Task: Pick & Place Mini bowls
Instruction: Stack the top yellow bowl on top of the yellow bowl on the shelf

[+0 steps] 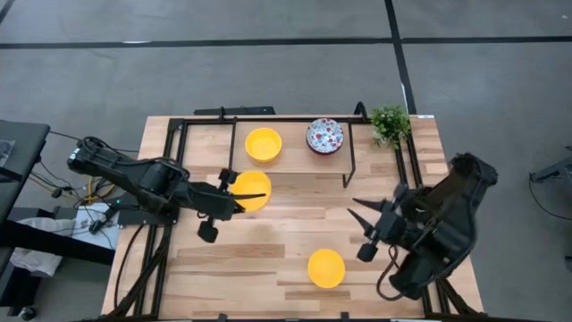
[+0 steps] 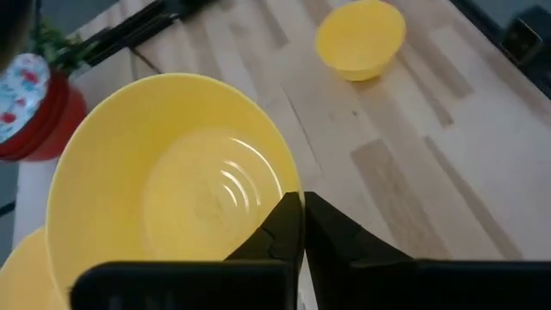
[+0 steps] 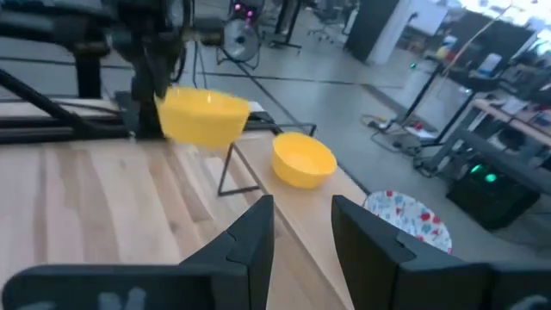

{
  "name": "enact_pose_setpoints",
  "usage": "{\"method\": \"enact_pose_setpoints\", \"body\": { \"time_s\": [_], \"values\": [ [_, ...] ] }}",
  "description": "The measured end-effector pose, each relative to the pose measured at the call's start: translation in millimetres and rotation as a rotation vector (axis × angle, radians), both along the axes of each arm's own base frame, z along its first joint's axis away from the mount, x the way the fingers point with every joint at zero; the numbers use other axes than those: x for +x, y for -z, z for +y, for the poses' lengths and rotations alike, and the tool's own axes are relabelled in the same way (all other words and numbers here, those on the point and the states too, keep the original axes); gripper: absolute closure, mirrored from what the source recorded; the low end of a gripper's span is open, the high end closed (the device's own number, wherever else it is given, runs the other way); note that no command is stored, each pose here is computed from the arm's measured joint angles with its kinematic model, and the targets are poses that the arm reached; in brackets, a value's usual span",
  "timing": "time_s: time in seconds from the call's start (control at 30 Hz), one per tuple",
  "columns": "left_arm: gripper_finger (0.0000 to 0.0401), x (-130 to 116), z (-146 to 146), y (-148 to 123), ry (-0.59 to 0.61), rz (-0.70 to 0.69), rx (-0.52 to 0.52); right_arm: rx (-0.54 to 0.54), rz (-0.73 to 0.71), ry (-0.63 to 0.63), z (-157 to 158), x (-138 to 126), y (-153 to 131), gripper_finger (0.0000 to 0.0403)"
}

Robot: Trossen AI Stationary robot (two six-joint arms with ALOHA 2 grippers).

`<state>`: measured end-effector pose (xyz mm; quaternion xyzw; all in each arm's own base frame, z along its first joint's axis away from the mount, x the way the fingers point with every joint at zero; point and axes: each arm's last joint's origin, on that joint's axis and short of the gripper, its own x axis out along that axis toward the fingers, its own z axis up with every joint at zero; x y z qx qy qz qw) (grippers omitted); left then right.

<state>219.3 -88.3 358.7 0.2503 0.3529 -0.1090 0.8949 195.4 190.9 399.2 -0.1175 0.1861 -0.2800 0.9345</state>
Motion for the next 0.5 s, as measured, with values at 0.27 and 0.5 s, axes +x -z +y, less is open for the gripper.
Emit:
{"method": "enact_pose_setpoints", "body": {
  "time_s": [0.27, 0.5],
  "values": [
    [0.039, 9, 13, -1, -0.135, -0.025, -0.081, 0.035, -0.29, 0.07, 2, -7, 88, 0.0294],
    [0.0389, 13, 29, -1, -0.218, -0.029, -0.096, 0.135, -0.311, 0.127, -9, -10, 127, 0.0294]
  ]
}}
